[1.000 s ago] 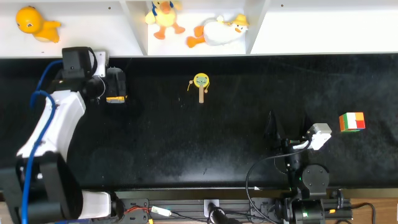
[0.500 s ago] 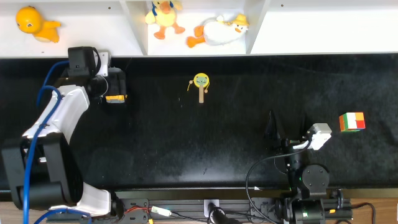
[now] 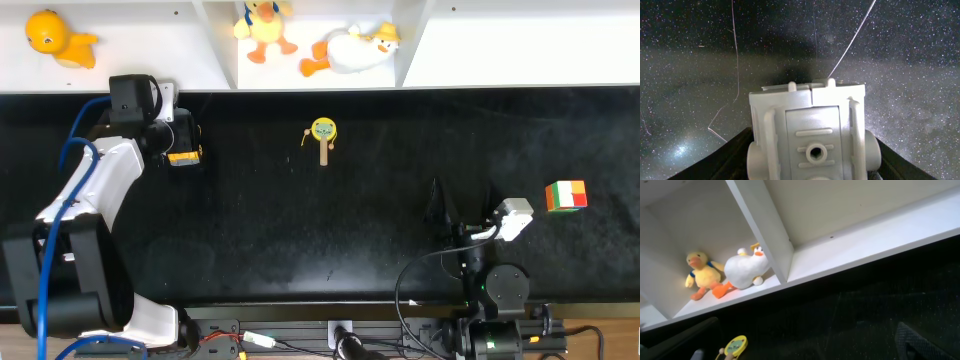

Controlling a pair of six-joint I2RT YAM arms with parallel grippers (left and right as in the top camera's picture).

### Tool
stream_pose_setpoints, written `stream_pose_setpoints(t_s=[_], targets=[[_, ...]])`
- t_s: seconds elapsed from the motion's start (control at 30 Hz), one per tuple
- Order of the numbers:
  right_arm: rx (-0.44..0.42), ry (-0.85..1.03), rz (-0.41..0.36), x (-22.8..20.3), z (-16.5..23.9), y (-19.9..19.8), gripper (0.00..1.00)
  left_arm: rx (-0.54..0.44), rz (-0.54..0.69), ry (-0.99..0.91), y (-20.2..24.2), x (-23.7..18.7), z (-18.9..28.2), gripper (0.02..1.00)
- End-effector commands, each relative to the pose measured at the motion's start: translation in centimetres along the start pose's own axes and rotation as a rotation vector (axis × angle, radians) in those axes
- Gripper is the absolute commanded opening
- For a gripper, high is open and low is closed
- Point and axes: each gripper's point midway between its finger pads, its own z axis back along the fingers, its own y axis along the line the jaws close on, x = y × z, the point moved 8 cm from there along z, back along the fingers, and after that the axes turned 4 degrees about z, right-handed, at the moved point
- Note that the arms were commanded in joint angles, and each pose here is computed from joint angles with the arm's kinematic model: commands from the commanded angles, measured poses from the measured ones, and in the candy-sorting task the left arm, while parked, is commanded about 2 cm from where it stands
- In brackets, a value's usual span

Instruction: Store Toys

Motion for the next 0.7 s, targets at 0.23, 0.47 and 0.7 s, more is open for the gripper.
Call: stream_pose_setpoints(t_s=[0.23, 0.47, 0.7], targets=[[-0.007, 0.007, -0.004, -0.4, -0.1, -0.2, 0.996, -0.044, 0.023, -0.022, -1.1, 2.6, 4.6, 0.255], [-0.007, 0.007, -0.004, -0.4, -0.1, -0.2, 0.996, 0.013, -0.022, -0.162, -2.3, 4.0, 9.1, 0.174], [-0.007, 0.007, -0.004, -0.4, -0.1, -0.2, 0.996, 0.076, -0.115, -0.338, -4.7, 6.3, 9.8, 0.143]])
